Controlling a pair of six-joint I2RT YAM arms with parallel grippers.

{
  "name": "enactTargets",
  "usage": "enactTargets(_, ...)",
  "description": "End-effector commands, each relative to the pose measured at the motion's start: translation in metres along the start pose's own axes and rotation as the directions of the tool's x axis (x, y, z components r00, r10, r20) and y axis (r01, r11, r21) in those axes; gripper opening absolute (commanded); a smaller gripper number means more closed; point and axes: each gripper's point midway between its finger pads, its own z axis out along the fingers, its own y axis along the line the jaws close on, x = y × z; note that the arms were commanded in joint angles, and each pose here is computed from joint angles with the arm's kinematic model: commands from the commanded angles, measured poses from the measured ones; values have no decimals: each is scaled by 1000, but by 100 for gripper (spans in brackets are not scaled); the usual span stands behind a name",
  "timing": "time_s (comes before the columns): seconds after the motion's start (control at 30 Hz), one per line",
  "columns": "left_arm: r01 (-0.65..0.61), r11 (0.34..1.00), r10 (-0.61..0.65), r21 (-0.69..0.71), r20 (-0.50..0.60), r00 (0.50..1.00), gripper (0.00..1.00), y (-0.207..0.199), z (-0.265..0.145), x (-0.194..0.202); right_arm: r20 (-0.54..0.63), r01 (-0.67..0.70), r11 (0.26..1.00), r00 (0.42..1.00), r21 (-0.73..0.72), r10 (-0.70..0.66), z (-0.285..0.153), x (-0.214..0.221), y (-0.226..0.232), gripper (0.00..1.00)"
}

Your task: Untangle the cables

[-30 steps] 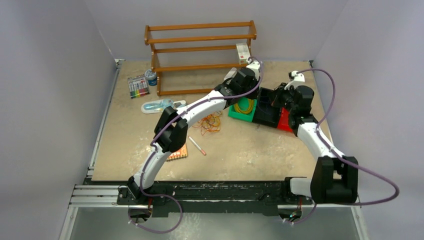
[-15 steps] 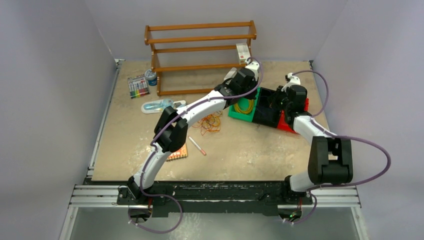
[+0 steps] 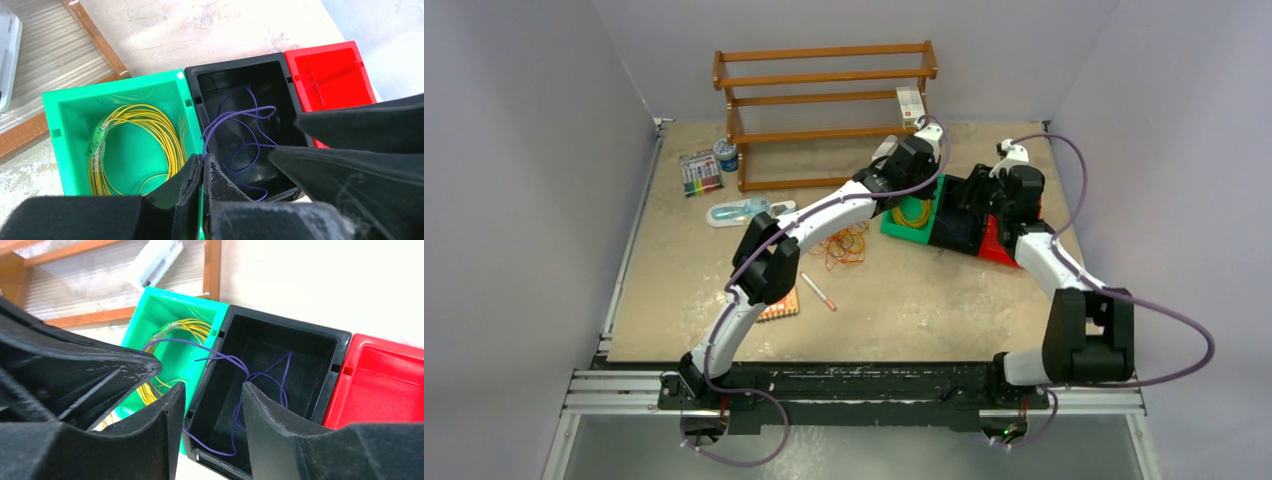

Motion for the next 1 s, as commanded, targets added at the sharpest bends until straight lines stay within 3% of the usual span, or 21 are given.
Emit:
enactTargets(0.0, -11, 1000, 9, 20, 86, 996, 0, -10, -10, -37, 104, 35, 999, 994, 26, -38, -26, -45, 8, 51)
enactTargets(0.17, -21, 999, 19, 25, 93, 996, 0, -12, -10, -41, 175, 34, 996, 983, 81, -48, -54, -61, 7, 56)
enactTargets(0.53, -97, 995, 93, 39, 78, 993, 0, -38, 6, -30, 326, -9, 982, 944, 188, -53, -108, -86, -1, 58)
enactTargets(0.9, -105, 993, 103, 53, 41, 994, 0, -44, 27, -3, 316, 4, 978, 946, 207, -71, -115, -79, -4, 58)
enactTargets(0.97, -106, 993, 104, 57, 38, 994, 7, -45, 26, -3, 312, 7, 980, 948, 197, -70, -113, -76, -3, 58)
